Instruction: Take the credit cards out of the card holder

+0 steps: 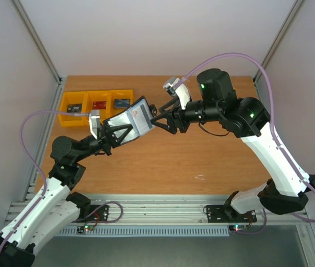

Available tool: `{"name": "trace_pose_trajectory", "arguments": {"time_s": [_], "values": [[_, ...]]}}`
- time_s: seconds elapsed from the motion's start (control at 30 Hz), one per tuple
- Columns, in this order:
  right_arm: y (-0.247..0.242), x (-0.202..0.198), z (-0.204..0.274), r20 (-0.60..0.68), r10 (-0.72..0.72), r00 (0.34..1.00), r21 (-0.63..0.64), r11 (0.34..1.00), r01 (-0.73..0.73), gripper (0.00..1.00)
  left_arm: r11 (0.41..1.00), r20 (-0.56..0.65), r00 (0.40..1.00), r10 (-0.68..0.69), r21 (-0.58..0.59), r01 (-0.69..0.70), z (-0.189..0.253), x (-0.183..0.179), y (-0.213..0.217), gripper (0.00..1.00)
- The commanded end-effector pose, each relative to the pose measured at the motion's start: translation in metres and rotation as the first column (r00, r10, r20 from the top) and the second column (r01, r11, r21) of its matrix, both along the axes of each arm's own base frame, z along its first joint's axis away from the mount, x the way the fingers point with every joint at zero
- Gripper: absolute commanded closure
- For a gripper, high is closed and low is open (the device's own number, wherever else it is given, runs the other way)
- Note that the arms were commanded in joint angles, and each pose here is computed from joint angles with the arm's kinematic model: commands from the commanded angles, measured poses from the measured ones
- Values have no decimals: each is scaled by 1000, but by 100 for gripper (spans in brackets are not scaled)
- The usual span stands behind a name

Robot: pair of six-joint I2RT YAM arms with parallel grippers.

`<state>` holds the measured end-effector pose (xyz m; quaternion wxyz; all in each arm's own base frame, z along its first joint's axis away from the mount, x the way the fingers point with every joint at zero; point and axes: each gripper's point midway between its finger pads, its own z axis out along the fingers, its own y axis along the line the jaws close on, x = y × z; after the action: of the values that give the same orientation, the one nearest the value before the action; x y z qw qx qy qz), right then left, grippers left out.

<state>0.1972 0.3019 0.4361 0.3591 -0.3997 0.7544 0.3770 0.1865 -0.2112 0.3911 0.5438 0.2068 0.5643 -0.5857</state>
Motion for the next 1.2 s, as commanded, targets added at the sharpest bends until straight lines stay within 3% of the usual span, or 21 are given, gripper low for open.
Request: {"name": "trace_pose_trajectory", "arguments": {"time_s": [0.0, 0.13, 0.37, 0.47, 0.87, 1.17], "values": [[8, -17, 27, -45, 64, 997, 141, 988, -57, 39, 1000, 107, 994, -7, -26, 10, 18, -11, 3, 100], [10, 5, 7, -73, -33, 997, 81, 996, 39, 33, 999, 191, 981, -40, 16, 38, 19, -21, 0, 100], [22, 11, 7, -67, -3, 998, 104, 995, 10, 19, 998, 252, 966, -50, 52, 38, 17, -25, -2, 100], [24, 7, 4, -84, 23, 996, 109, 994, -14, 19, 998, 246, 968, -44, 50, 32, 16, -24, -2, 100], [28, -18, 2, -167, 138, 976, 160, 981, -112, 47, 999, 199, 980, -7, 35, 0, 13, -15, 0, 100], [40, -33, -3, -217, 237, 947, 190, 962, -198, 55, 999, 162, 987, 16, 41, -23, 6, -7, 0, 100]]}}
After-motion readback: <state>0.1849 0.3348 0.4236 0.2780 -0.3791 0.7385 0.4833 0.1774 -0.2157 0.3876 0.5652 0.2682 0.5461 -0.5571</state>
